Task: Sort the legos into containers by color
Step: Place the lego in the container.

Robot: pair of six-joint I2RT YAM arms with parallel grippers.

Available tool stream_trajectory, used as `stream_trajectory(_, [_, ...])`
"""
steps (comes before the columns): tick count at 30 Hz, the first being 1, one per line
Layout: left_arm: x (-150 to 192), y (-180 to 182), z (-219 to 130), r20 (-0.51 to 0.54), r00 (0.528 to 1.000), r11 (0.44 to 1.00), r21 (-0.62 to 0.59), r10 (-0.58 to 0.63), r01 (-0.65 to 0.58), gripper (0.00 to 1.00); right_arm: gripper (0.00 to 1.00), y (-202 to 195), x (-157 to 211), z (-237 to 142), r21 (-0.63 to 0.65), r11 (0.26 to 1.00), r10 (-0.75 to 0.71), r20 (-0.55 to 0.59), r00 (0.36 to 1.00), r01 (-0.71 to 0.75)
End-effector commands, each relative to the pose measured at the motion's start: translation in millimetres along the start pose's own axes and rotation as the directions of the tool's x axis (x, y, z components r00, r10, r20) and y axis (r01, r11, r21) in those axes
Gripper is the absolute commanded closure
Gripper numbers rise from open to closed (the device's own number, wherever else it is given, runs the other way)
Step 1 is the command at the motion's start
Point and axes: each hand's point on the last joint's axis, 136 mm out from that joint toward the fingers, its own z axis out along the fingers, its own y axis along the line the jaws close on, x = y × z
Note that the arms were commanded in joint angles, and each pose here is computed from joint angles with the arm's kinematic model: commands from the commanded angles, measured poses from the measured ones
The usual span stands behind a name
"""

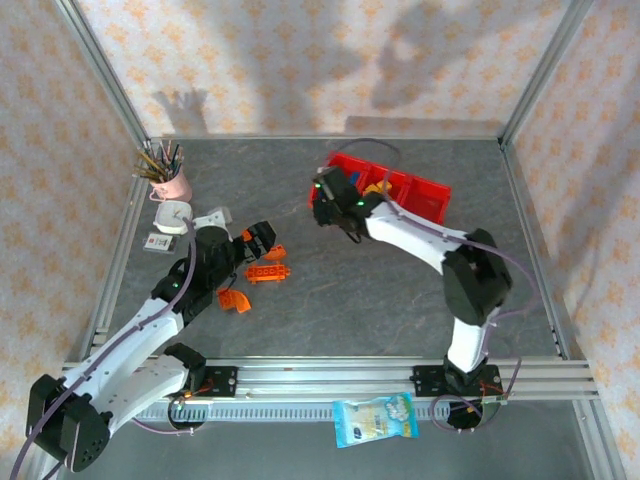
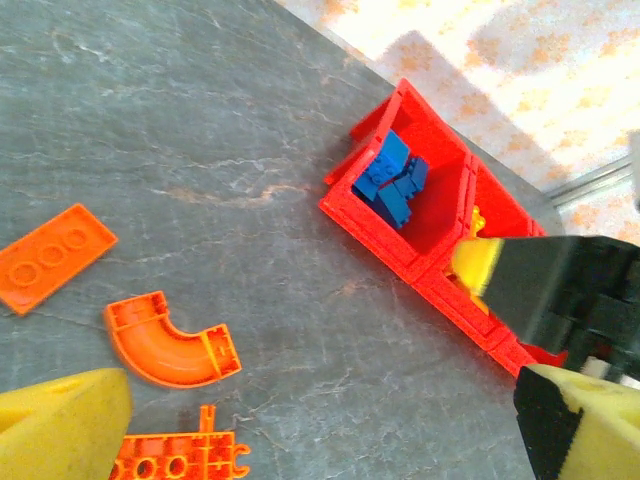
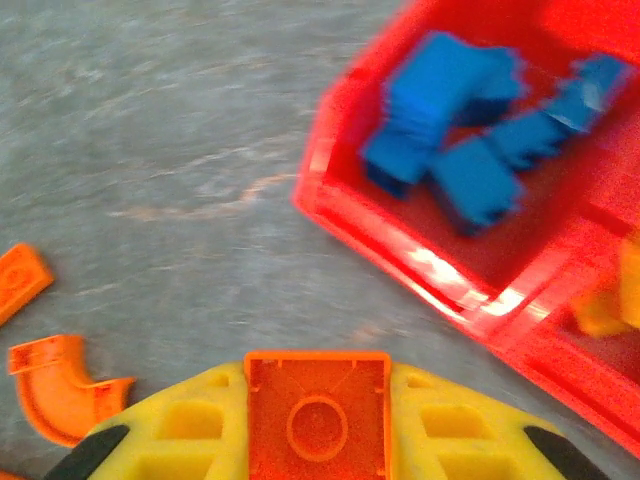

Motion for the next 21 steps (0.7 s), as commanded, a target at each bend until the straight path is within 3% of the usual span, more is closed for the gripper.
stream_trajectory(1, [-6.6, -34.1, 2.7, 0.003, 1.0, 0.993, 0.112, 0.028, -0.028, 0.01, 0.75, -53.6, 2.1, -22.1, 0.129, 0.979, 0.151, 0.058, 0.987, -0.158])
stream_trajectory(11, [21.3, -72.1, 30.5, -0.055, 0.996, 0.979, 0.195, 0.067, -0.055, 0.01, 0.74, -189.9, 26.6, -59.5, 0.359, 0.845, 0.357, 0.171, 0.918, -0.395])
stream_trajectory(19, [22.6, -83.0, 44.1, -0.055, 0.996, 0.976, 0.209, 0.07, -0.057, 0.01, 0.74, -248.3, 19.8, -29.7, 0.417, 0.788, 0.416, 0.183, 0.891, -0.454])
stream_trajectory(21, [19.6, -84.1, 45.7, -0.045, 0.996, 0.977, 0.203, 0.076, -0.065, 0.01, 0.7, -255.3, 17.0, -20.4, 0.432, 0.783, 0.415, 0.174, 0.893, -0.448])
